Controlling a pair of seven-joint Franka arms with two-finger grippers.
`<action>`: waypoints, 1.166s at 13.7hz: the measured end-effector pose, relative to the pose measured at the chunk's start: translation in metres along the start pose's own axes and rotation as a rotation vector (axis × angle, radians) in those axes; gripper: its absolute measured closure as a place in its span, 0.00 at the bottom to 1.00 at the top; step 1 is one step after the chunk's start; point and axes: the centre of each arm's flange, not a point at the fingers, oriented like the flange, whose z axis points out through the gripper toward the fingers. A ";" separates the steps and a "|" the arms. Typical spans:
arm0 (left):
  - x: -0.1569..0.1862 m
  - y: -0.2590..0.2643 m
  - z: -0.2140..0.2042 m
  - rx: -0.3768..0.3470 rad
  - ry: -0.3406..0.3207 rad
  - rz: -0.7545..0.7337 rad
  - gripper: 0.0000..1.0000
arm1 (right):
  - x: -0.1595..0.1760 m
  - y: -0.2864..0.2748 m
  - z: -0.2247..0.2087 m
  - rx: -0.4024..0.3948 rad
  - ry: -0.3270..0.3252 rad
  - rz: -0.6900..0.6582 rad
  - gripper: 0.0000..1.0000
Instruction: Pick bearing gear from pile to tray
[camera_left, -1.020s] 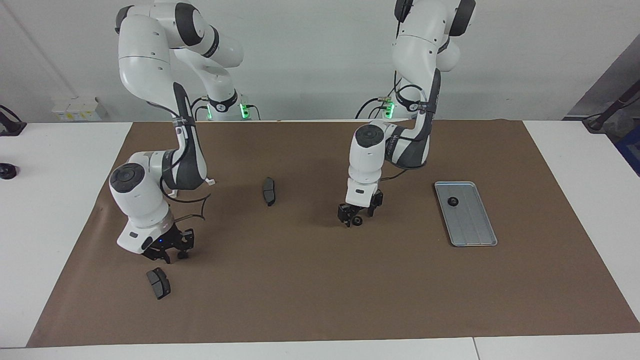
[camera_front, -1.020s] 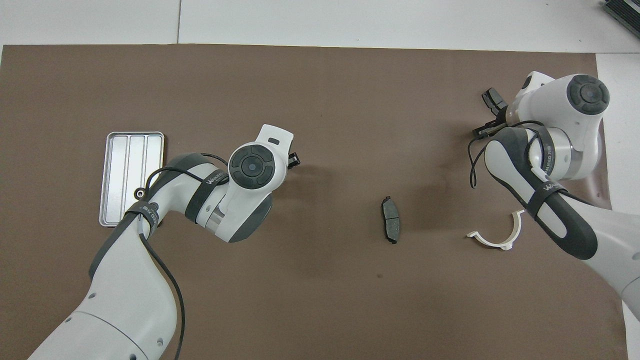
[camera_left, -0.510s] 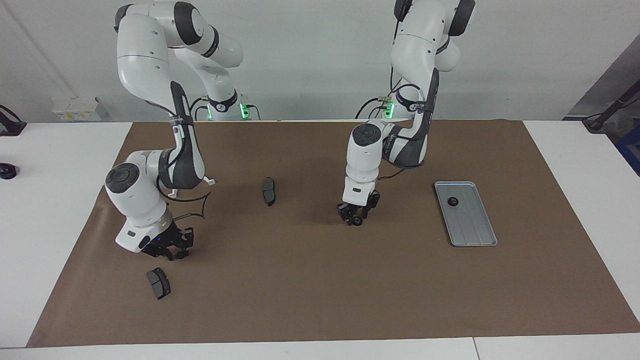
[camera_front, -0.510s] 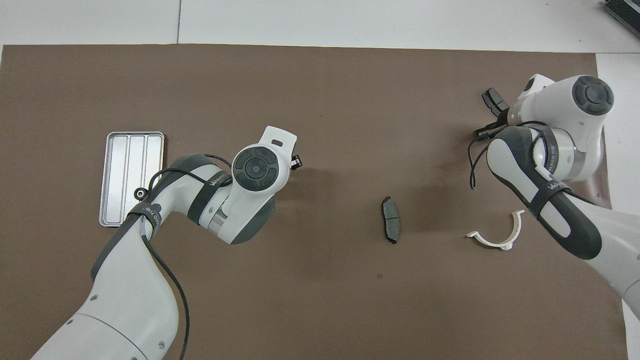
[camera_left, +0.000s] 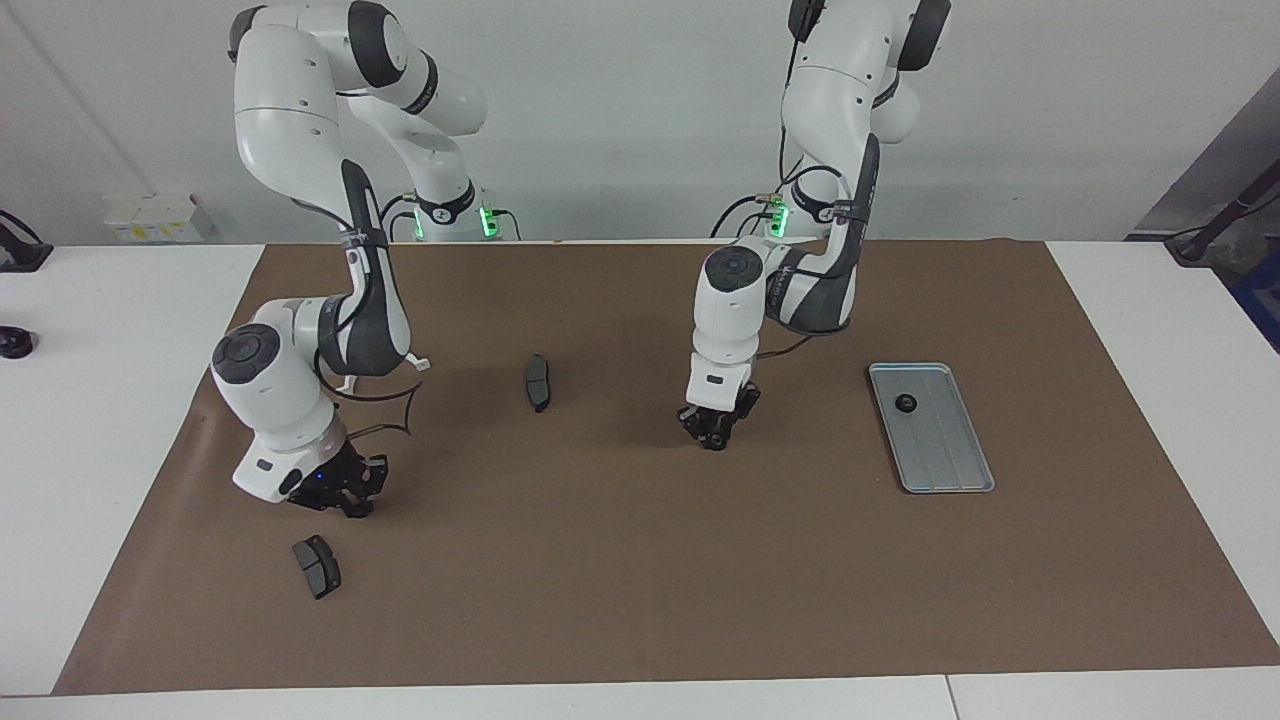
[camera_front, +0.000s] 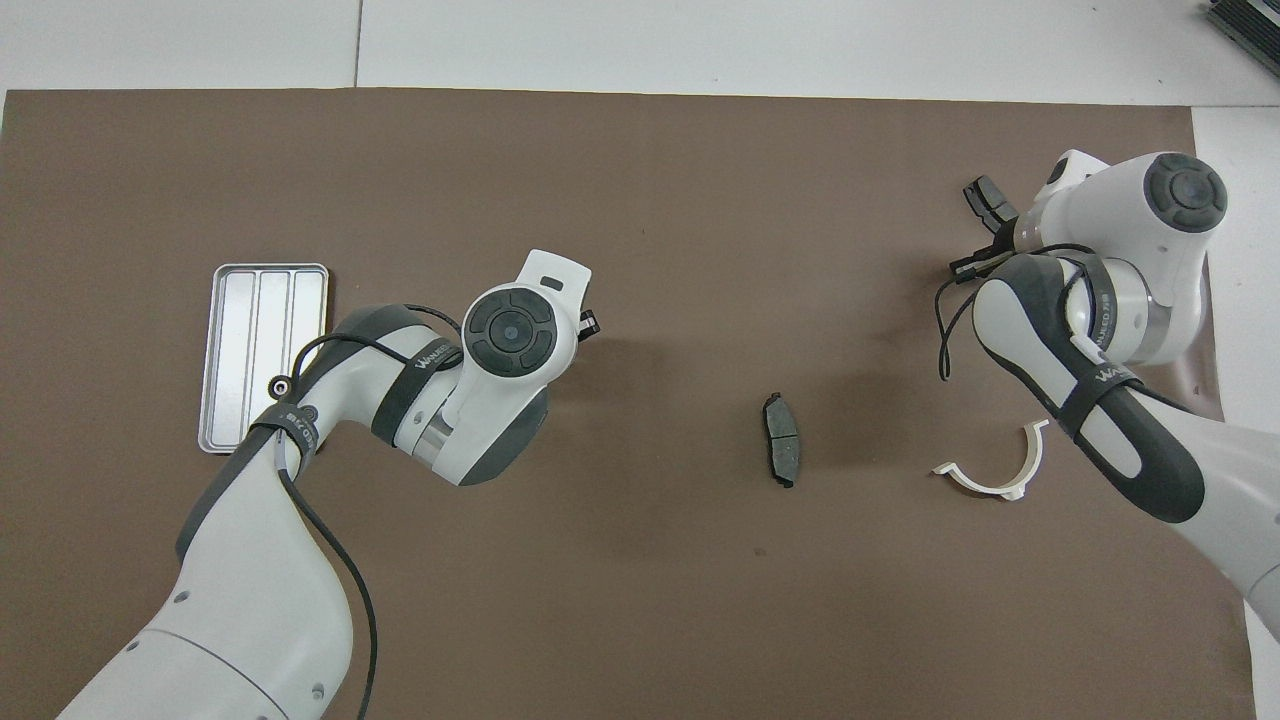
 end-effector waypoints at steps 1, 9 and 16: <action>0.010 -0.004 -0.006 0.007 0.004 -0.001 0.66 | 0.001 -0.001 0.000 0.000 0.001 -0.001 0.76; 0.165 -0.213 -0.068 0.067 -0.041 0.080 0.66 | 0.051 -0.126 -0.044 0.022 0.013 0.027 0.76; 0.181 -0.357 -0.029 0.043 -0.162 0.166 0.66 | 0.050 -0.422 -0.064 0.108 0.113 0.055 0.76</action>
